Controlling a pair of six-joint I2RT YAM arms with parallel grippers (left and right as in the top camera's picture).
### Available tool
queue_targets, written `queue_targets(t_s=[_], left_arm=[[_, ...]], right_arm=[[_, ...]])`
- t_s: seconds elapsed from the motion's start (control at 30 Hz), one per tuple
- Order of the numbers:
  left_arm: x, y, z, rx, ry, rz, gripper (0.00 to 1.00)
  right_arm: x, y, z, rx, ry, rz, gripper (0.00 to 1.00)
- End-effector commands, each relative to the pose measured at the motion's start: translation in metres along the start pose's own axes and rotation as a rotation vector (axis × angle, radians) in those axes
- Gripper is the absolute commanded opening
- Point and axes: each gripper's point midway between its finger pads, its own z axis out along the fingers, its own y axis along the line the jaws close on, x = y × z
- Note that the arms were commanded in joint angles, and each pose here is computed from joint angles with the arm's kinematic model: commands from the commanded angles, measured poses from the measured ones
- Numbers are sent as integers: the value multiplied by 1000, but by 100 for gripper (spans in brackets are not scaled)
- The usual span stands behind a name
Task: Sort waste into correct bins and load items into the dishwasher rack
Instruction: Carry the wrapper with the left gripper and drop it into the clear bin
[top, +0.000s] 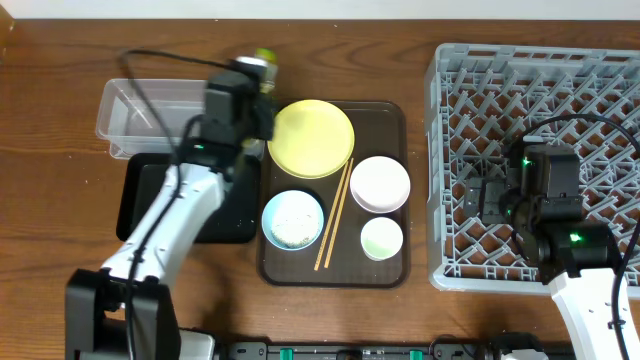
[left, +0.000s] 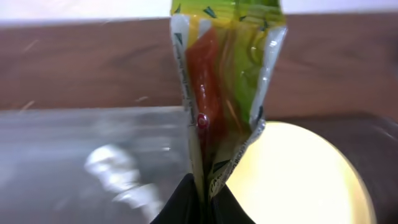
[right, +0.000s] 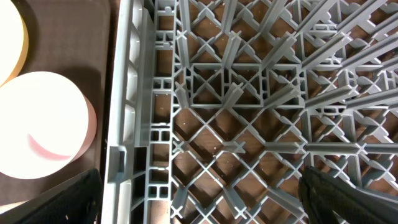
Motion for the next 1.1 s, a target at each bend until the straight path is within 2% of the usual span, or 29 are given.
queue_targets(t_s=[0.0, 0.03, 0.07, 0.13, 0.2, 0.3, 0.4, 0.63, 0.73, 0.83, 1.07], left_arm=[[2, 44, 4, -118, -9, -290, 13], [2, 50, 4, -129, -12, -330, 17], [2, 56, 4, -140, -15, -369, 27], [1, 65, 3, -155, -22, -415, 41], [1, 70, 3, -162, -24, -423, 46], [1, 70, 2, -163, -25, -423, 68], [-1, 68, 1, -149, -27, -409, 78], [-10, 58, -19, -129, -42, -377, 87], [-3, 36, -31, -100, 3, -285, 89], [22, 6, -41, -64, 107, -226, 90], [112, -59, -67, -3, 441, -35, 94]], right_arm=[[-9, -3, -7, 5, -29, 25, 99], [-9, -3, -7, 5, -29, 25, 99], [-9, -3, -7, 5, -29, 25, 99], [-9, -3, -7, 5, -29, 25, 99], [-9, -3, -7, 5, -29, 25, 99], [-9, -3, -7, 5, -29, 25, 99], [-9, -3, -7, 5, -29, 25, 99], [-9, -3, -7, 5, -29, 25, 99], [-9, -3, -7, 5, -30, 25, 99], [-9, -3, -7, 5, -29, 25, 99], [-9, -3, -7, 5, -29, 25, 99]])
